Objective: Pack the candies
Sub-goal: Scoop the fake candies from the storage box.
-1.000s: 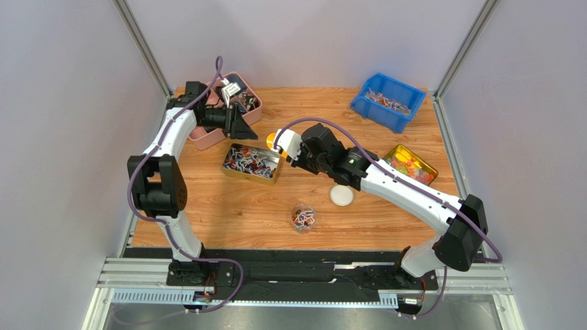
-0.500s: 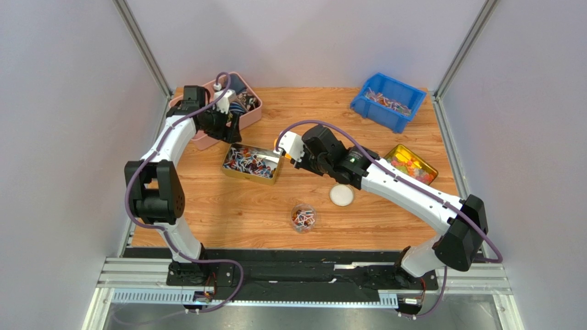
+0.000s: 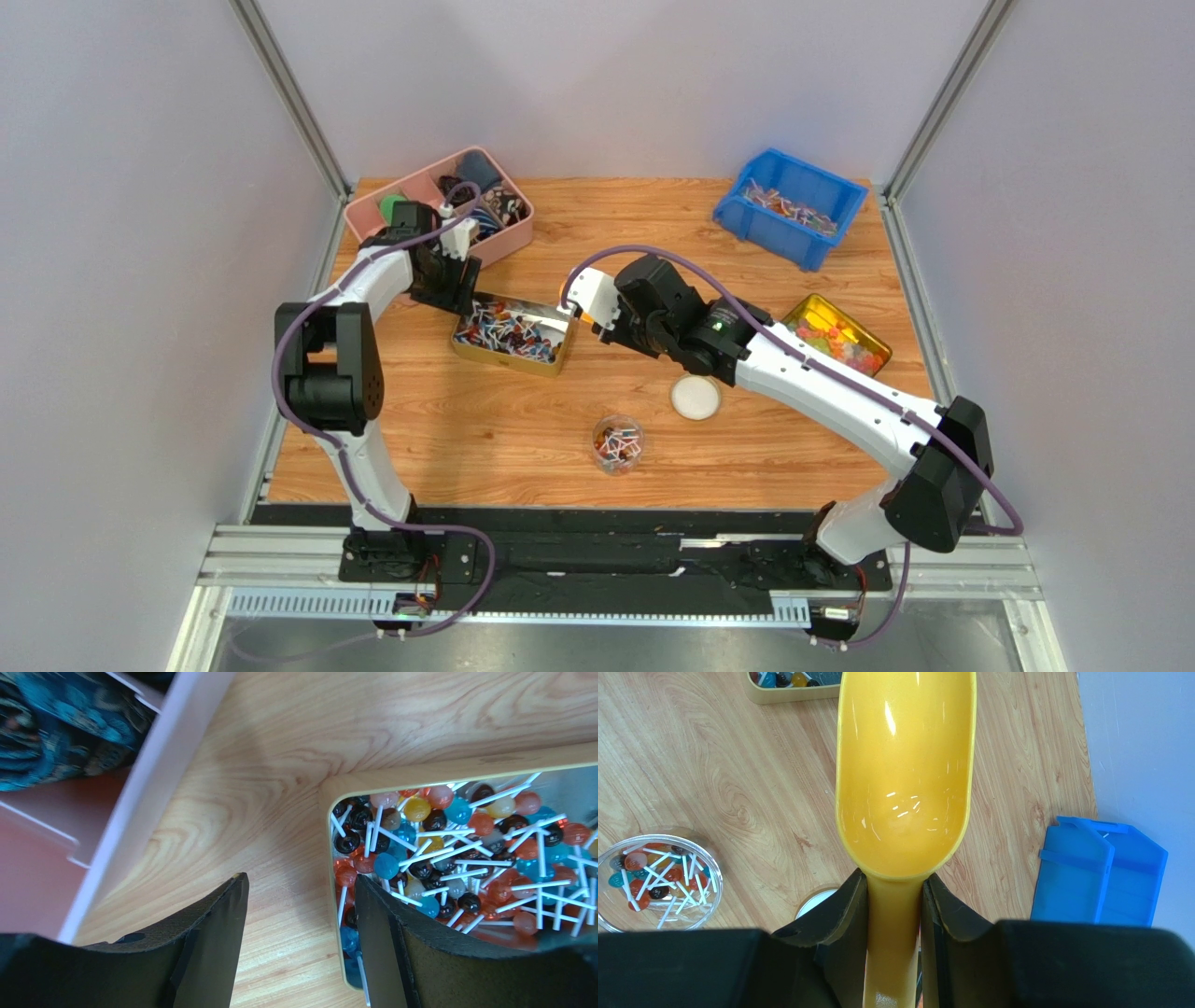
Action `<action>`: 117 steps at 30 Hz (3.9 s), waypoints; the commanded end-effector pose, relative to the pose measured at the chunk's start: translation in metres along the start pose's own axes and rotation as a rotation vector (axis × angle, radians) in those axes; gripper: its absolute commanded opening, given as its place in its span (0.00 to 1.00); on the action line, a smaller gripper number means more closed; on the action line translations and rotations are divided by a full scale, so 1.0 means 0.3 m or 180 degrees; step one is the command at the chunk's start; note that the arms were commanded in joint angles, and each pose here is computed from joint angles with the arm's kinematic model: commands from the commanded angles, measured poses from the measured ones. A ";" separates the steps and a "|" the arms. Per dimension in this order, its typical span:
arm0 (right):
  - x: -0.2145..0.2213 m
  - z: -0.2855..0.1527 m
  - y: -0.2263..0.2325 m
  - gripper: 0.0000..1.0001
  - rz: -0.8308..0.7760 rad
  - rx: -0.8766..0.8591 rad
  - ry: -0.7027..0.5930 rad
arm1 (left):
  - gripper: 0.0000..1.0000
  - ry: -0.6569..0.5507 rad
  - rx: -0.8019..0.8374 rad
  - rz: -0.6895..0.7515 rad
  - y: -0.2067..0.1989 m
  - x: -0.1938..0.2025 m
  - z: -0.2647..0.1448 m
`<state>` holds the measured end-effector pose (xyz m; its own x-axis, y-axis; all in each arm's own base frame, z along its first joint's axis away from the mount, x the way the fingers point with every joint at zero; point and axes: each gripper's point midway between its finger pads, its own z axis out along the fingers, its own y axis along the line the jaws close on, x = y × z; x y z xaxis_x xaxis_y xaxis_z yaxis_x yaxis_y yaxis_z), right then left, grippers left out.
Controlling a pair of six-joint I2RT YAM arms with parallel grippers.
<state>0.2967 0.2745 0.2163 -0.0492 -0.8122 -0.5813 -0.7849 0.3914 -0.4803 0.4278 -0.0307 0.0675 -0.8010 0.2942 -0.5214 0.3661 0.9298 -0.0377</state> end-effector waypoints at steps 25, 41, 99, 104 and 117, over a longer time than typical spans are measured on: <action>-0.072 0.006 -0.035 0.00 -0.0465 -0.0173 0.0208 | 0.26 0.0461 -0.0108 0.0087 -0.032 0.119 0.145; -0.178 -0.012 -0.058 0.00 -0.0561 -0.0246 0.0065 | 0.00 0.0607 0.0161 0.0009 -0.062 0.112 0.131; -0.003 0.222 -0.040 0.00 -0.1940 -0.0197 0.1792 | 0.00 0.0053 -0.0149 -0.0351 -0.167 -0.055 0.008; -0.012 0.252 -0.042 0.00 -0.2209 -0.0182 0.1951 | 0.00 -0.0007 -0.0168 -0.0331 -0.170 -0.070 -0.005; 0.010 0.331 0.004 0.00 -0.2813 -0.0371 0.2357 | 0.00 -0.0163 -0.0210 -0.0265 -0.188 -0.098 -0.036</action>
<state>0.3630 0.3324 0.1458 0.1765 -0.9296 0.3237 -0.7792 -0.3328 -0.5312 0.4131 -0.0783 0.0566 -0.8604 0.2380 -0.4506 0.2678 0.9635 -0.0027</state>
